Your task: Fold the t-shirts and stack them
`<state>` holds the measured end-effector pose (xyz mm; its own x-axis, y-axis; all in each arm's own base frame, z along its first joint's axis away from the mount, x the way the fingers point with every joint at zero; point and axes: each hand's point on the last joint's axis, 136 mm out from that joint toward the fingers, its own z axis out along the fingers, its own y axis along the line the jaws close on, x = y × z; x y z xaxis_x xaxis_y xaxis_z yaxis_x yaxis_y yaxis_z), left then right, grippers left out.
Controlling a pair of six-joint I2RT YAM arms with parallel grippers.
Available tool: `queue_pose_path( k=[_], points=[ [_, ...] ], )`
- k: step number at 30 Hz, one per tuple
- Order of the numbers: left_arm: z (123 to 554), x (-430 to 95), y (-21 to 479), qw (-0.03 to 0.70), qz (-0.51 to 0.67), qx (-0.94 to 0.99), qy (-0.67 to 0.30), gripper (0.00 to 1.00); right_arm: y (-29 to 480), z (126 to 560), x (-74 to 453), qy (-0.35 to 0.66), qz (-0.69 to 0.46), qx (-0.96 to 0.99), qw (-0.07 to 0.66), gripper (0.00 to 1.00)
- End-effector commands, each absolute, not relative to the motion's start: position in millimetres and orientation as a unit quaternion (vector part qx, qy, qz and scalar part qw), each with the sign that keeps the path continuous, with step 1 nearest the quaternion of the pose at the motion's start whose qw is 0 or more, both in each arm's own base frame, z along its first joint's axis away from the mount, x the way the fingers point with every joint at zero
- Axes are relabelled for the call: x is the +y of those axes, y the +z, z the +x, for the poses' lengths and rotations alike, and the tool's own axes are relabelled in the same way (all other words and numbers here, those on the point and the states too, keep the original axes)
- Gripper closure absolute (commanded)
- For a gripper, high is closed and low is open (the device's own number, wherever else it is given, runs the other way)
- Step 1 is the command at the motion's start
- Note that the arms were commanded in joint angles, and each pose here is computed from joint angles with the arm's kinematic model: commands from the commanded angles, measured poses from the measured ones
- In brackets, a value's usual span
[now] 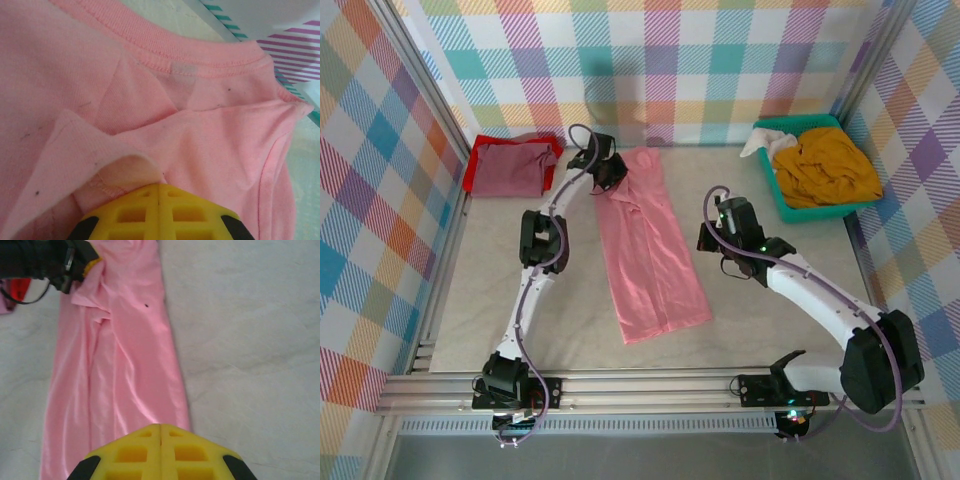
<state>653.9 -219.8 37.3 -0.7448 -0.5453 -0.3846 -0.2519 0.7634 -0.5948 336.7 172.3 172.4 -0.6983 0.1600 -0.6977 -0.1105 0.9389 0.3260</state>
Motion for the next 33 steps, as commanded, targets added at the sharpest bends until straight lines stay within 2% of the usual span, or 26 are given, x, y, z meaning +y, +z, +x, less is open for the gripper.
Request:
queue_pose_path(
  k=[1,6,10,14,19,24,26,31,33],
  points=[
    [630,-207,28,0.240,-0.224,0.918,-0.222,1.00,177,343,167,0.167,0.025,0.900,0.402,1.00],
    [619,-147,86,0.290,-0.253,0.911,-0.151,1.00,186,348,172,0.179,0.019,0.897,0.405,0.99],
    [599,-101,128,0.346,-0.289,0.883,-0.130,1.00,189,353,175,0.182,0.015,0.895,0.407,0.95],
    [577,-84,140,0.345,-0.284,0.888,-0.106,1.00,189,356,180,0.188,0.013,0.896,0.403,0.95],
    [551,-120,131,0.319,-0.257,0.900,-0.151,1.00,188,359,185,0.193,0.007,0.898,0.395,0.95],
    [513,-152,97,0.286,-0.262,0.908,-0.161,1.00,176,364,200,0.203,-0.013,0.910,0.362,0.96],
    [502,-151,80,0.271,-0.276,0.909,-0.154,1.00,162,368,213,0.204,-0.038,0.923,0.322,1.00],
    [495,-147,51,0.255,-0.289,0.914,-0.127,1.00,113,382,242,0.194,-0.083,0.956,0.201,1.00],
    [499,-148,41,0.245,-0.286,0.918,-0.123,1.00,94,394,247,0.183,-0.079,0.963,0.183,1.00]
  ],
)
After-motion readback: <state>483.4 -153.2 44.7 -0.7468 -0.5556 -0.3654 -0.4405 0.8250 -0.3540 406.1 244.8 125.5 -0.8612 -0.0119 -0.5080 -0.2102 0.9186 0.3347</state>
